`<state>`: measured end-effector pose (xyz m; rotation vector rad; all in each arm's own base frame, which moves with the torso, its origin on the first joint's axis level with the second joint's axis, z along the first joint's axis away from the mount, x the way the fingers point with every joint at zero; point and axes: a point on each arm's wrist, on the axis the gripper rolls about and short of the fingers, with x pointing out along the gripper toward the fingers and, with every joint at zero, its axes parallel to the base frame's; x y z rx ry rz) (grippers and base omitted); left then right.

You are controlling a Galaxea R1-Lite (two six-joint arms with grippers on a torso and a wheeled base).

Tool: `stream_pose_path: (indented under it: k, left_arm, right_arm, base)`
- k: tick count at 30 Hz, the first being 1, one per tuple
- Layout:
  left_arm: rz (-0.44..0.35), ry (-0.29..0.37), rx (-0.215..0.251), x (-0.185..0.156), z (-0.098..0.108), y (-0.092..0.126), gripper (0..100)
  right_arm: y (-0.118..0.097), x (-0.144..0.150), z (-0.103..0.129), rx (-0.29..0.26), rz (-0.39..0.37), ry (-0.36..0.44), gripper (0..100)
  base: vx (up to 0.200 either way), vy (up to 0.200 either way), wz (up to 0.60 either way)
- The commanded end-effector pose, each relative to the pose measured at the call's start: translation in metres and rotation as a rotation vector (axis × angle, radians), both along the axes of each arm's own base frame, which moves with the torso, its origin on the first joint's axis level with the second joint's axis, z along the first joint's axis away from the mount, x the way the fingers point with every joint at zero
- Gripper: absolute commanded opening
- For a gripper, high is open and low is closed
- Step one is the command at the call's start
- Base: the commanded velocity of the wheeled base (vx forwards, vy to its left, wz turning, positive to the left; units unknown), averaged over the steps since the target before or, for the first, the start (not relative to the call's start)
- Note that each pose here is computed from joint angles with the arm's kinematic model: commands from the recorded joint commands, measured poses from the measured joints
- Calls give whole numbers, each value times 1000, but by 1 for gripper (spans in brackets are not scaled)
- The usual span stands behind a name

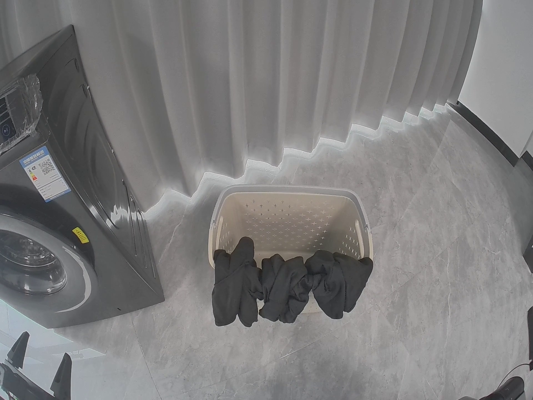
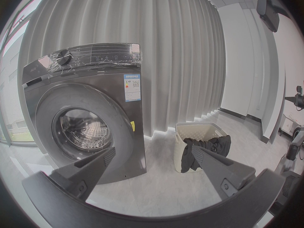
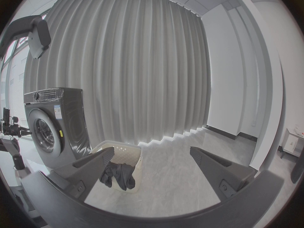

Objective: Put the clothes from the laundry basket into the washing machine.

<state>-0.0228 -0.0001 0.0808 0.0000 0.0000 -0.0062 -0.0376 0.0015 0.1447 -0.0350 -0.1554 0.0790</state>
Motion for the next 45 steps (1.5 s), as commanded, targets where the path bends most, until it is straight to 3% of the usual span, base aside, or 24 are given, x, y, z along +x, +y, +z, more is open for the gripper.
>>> stream_pose_path:
  k: [1,4,12,16,17,18,30,41,45]
  left_arm:
    - [0,0,0,0,-5,0,100]
    - [0,0,2,0,-5,0,100]
    - [-3,0,2,0,-5,0,100]
    - [-1,2,0,0,-5,0,100]
    - [-3,3,0,0,-5,0,100]
    - [0,0,0,0,-5,0,100]
    - [-3,0,0,0,-5,0,100]
    - [-1,0,2,0,-5,0,100]
    - [-2,2,2,0,-5,0,100]
  right_arm:
    - [0,11,-15,-4,21,107,100]
    - [0,12,-19,-4,21,117,100]
    - [0,14,-66,-2,4,140,100]
    - [0,15,-65,-8,-10,112,100]
    - [-1,15,-68,-6,-64,146,100]
    - [-1,15,-69,-2,-71,151,100]
    - [-1,15,-69,22,-68,150,100]
    - [-2,15,-69,24,-77,152,100]
    - [-2,15,-69,24,-75,150,100]
  base:
    - [0,0,0]
    - [0,0,0]
    - [0,0,0]
    - [0,0,0]
    - [0,0,0]
    - [0,0,0]
    - [-150,0,0]
    - [0,0,0]
    - [0,0,600]
